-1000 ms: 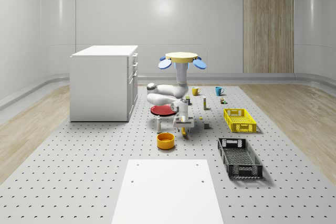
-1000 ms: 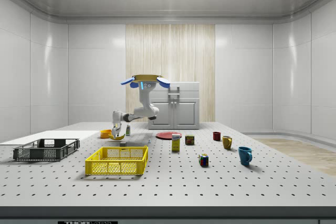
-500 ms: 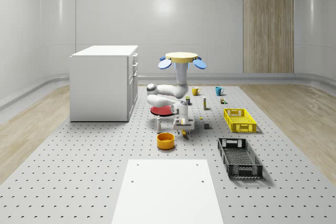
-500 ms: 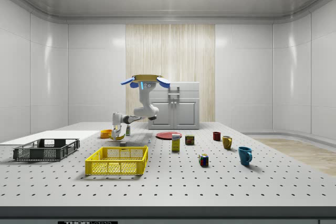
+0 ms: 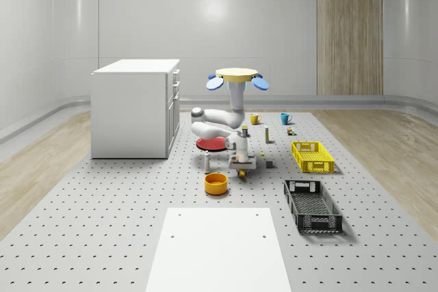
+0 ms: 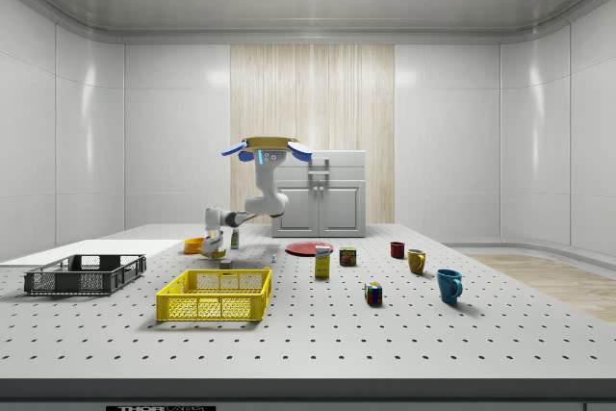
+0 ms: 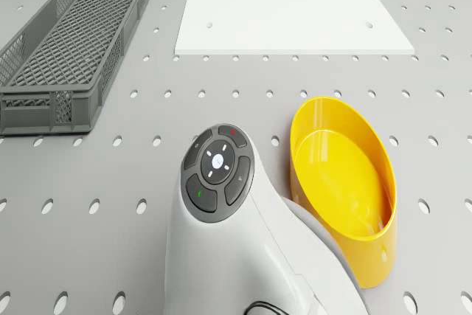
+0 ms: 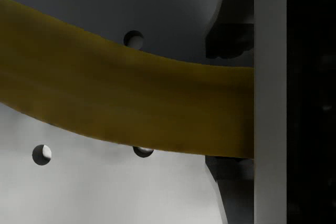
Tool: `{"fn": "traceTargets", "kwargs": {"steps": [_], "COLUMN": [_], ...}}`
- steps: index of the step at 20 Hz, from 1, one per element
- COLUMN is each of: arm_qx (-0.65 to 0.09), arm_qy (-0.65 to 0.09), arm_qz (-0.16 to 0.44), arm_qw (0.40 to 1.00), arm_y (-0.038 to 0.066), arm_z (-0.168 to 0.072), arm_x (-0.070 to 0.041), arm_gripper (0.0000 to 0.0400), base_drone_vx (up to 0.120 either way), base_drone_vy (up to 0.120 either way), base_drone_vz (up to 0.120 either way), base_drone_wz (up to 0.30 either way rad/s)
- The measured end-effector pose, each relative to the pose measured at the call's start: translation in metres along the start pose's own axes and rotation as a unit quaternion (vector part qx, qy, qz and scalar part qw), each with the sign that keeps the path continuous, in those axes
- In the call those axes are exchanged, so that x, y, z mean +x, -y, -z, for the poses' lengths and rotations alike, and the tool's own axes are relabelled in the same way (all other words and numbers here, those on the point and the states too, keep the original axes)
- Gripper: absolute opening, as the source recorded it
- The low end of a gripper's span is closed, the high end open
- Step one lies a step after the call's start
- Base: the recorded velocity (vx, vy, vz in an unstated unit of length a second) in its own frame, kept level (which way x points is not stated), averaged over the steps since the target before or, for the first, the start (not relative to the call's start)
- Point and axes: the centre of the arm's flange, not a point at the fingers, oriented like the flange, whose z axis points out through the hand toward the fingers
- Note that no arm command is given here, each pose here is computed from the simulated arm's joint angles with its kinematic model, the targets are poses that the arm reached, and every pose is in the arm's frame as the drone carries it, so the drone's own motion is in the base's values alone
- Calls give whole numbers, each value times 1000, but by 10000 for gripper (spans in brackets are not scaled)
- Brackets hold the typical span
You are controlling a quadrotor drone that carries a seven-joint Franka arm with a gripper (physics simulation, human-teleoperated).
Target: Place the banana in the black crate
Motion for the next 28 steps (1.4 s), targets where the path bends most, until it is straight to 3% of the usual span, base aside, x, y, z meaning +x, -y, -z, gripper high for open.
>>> {"fn": "traceTargets", "kwargs": {"steps": [5,9,15,28], "arm_qx": [4,6,7,8], "arm_qy": [-19,-27,-31,-33], "arm_qz": [47,63,64,29], "arm_qw": [999,998,997,999], "arm_y": [-10,-15,-18,-19], "arm_z": [-12,-9,12,27], "arm_x": [16,22,24,25], "arm_gripper": [197,198,201,201], "base_drone_vx": [0,0,7,120], "base_drone_vy": [0,0,7,120], "base_drone_vz": [0,0,53,120], "base_drone_wz": [0,0,0,0]}}
